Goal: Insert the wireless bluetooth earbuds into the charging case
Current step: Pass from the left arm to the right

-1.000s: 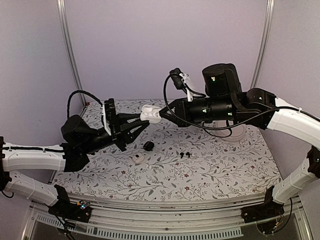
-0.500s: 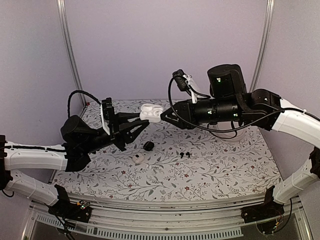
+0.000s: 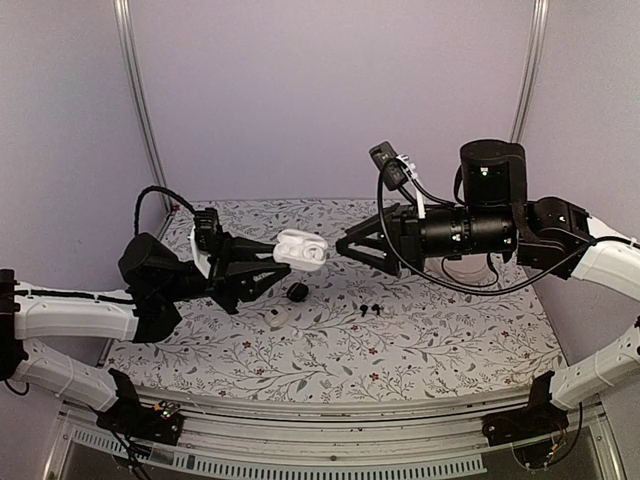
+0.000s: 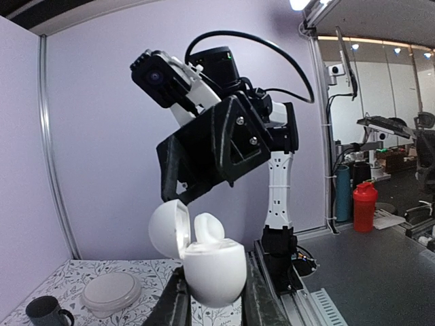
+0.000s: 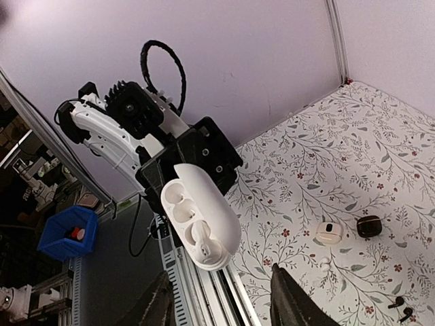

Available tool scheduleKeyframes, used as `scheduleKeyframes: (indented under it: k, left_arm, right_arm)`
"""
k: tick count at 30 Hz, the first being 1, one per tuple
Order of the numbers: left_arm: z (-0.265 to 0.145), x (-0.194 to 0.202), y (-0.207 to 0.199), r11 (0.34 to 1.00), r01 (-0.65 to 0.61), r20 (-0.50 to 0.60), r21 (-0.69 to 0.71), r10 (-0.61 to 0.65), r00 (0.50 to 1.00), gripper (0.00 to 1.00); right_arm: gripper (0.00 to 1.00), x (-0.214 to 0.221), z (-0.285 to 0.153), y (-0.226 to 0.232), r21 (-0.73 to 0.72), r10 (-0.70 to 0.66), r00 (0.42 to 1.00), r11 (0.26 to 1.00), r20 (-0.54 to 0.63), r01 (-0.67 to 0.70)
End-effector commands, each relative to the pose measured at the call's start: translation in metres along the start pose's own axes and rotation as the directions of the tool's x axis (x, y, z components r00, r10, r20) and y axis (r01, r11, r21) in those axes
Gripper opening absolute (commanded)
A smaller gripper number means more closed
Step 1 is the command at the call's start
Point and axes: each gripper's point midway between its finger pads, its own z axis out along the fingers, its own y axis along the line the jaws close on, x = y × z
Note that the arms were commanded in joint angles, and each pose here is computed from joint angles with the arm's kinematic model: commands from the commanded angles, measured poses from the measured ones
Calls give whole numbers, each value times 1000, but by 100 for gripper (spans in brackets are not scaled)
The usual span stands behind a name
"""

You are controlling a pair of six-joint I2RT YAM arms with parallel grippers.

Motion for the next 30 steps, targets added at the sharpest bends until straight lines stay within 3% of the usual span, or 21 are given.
scheduleKeyframes:
  k: [1,4,10,21,30]
  left_arm:
    - [1,-2,-16,992,3,-2,126,-3,1000,0]
    - [1,0,-15,993,7,-10,121,-5,1000,0]
    - [2,2,-12,994,16,-22,109,-14,1000,0]
    - [4,7,-9,993,39,-44,111,-35,998,0]
    - [5,10,-9,992,56,-62,116,-49,997,0]
  right_arm:
    - [45,-16,-7,16,-78,-41,998,996,53,45]
    - [38,-19,-13,24,-103,-63,997,992,54,68]
    - [33,-13,-16,35,-119,-114,993,987,-8,112]
    - [29,16,4,30,-115,-145,973,985,-178,126]
    - [29,12,13,22,-72,-129,974,990,-185,117]
